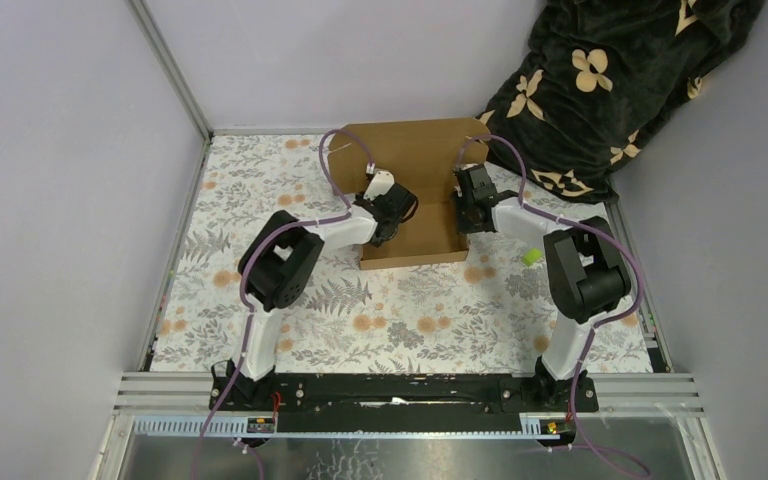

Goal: Fold the paper box

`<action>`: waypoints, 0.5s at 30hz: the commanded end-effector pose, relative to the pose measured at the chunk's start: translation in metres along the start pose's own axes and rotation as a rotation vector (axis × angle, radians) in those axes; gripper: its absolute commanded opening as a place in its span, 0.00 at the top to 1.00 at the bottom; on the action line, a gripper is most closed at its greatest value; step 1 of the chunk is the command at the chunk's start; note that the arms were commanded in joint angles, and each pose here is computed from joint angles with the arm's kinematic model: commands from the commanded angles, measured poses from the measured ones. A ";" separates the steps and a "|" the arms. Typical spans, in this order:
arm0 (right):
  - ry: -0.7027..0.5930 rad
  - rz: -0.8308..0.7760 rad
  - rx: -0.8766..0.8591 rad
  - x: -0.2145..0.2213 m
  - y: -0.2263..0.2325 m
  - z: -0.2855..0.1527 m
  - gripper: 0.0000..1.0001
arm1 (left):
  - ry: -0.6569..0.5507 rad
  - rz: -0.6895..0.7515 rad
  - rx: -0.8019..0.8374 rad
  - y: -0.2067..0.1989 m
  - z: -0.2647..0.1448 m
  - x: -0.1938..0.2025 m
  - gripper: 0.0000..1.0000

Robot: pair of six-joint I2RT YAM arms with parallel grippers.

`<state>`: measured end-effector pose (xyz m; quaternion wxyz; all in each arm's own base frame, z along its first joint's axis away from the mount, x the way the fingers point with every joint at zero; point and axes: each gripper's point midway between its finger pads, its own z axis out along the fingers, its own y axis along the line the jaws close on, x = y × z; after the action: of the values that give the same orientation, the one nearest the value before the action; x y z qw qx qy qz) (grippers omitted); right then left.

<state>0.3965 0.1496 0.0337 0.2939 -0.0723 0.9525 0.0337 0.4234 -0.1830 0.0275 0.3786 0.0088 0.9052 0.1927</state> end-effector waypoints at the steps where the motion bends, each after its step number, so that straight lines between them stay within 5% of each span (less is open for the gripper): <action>1: -0.036 0.011 -0.006 -0.009 -0.001 -0.016 0.76 | 0.035 0.139 -0.155 0.032 0.001 0.023 1.00; 13: -0.032 0.016 -0.013 -0.008 0.000 -0.017 0.75 | 0.010 0.100 -0.043 0.013 -0.010 0.017 1.00; 15: -0.031 0.015 -0.014 -0.008 0.000 -0.016 0.75 | 0.006 0.081 0.010 0.006 -0.015 0.010 0.90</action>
<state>0.3940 0.1489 0.0353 0.2949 -0.0701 0.9523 0.0350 0.4142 -0.1860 0.0276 0.3839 0.0150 0.9011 0.2010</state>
